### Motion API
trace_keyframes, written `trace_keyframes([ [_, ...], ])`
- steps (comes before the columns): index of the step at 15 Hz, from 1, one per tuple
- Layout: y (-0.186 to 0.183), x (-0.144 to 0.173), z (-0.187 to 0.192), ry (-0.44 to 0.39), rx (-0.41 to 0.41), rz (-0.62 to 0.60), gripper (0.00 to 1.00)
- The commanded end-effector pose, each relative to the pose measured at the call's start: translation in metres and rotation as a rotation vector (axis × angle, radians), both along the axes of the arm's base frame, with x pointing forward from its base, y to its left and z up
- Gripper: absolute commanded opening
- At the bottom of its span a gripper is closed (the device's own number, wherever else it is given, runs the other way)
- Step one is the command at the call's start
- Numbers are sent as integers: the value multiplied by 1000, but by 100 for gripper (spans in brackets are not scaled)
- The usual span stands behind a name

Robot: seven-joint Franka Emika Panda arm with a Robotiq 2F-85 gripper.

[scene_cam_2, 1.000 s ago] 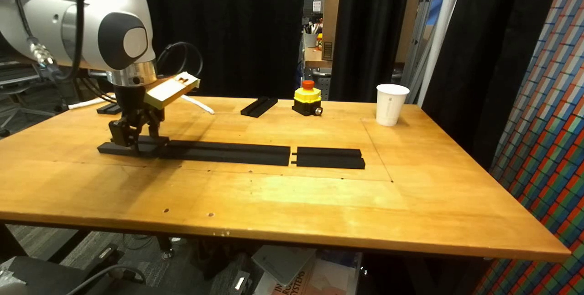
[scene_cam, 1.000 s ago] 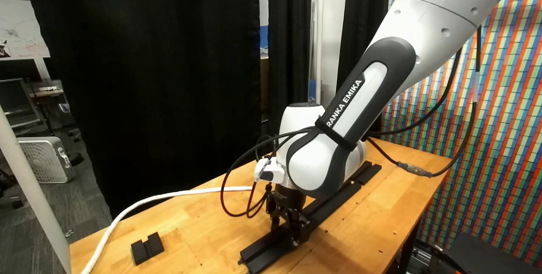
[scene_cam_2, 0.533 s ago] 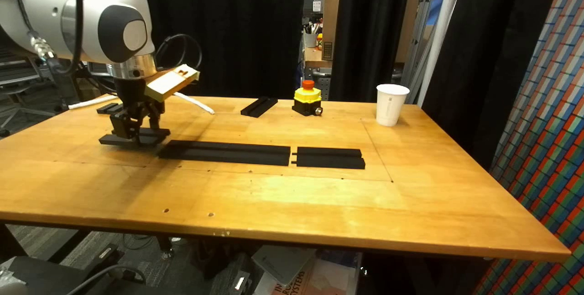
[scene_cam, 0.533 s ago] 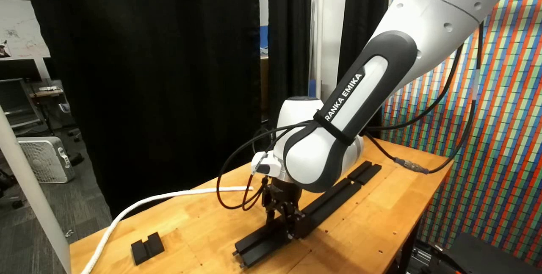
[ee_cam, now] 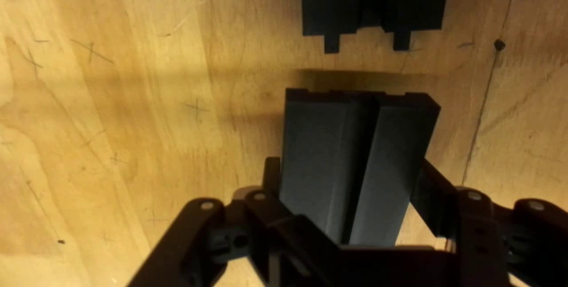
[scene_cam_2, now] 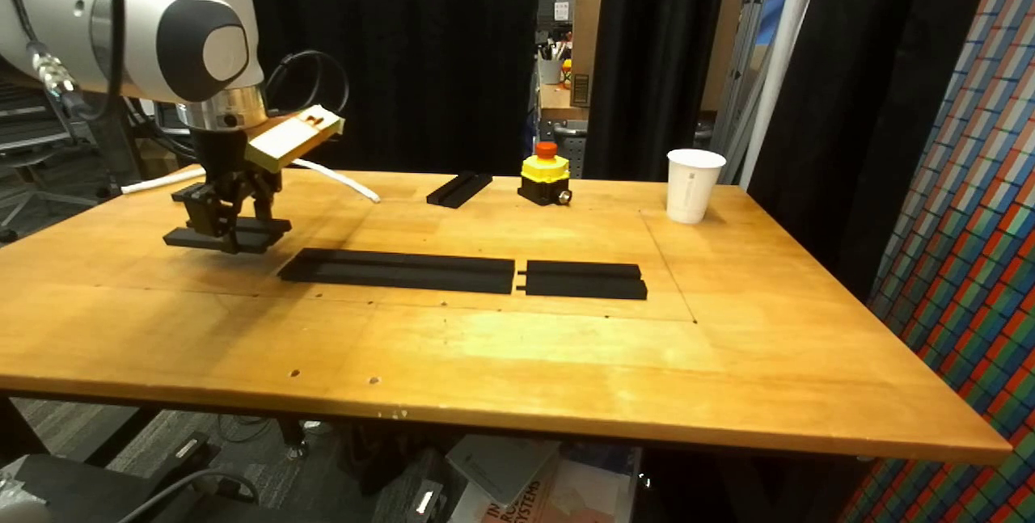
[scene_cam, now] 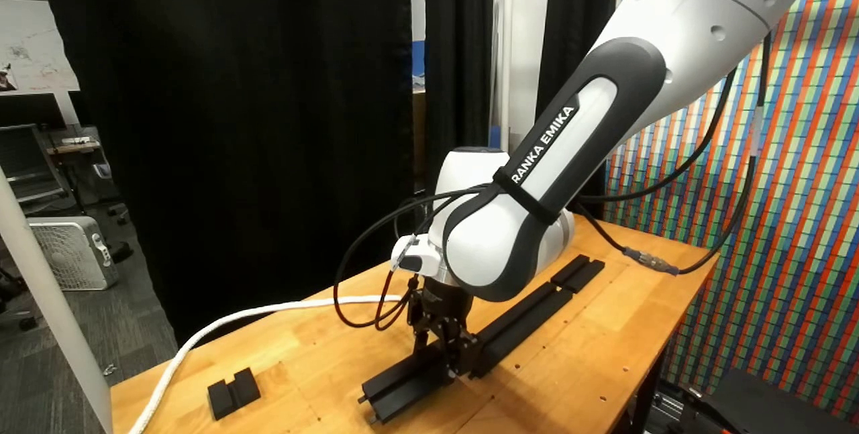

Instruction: Pick up one black object from the table and connect it to the straight black object line.

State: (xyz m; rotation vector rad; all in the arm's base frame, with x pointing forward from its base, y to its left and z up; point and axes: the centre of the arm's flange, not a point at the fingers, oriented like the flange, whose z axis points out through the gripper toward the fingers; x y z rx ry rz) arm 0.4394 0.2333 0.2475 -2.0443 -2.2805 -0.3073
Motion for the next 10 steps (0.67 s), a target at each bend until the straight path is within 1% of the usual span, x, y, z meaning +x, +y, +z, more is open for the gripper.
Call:
trace_keyframes([
  [1, 1, -1, 1, -1, 41, 3, 47],
  [10, -18, -1, -12, 39, 72, -15, 47],
])
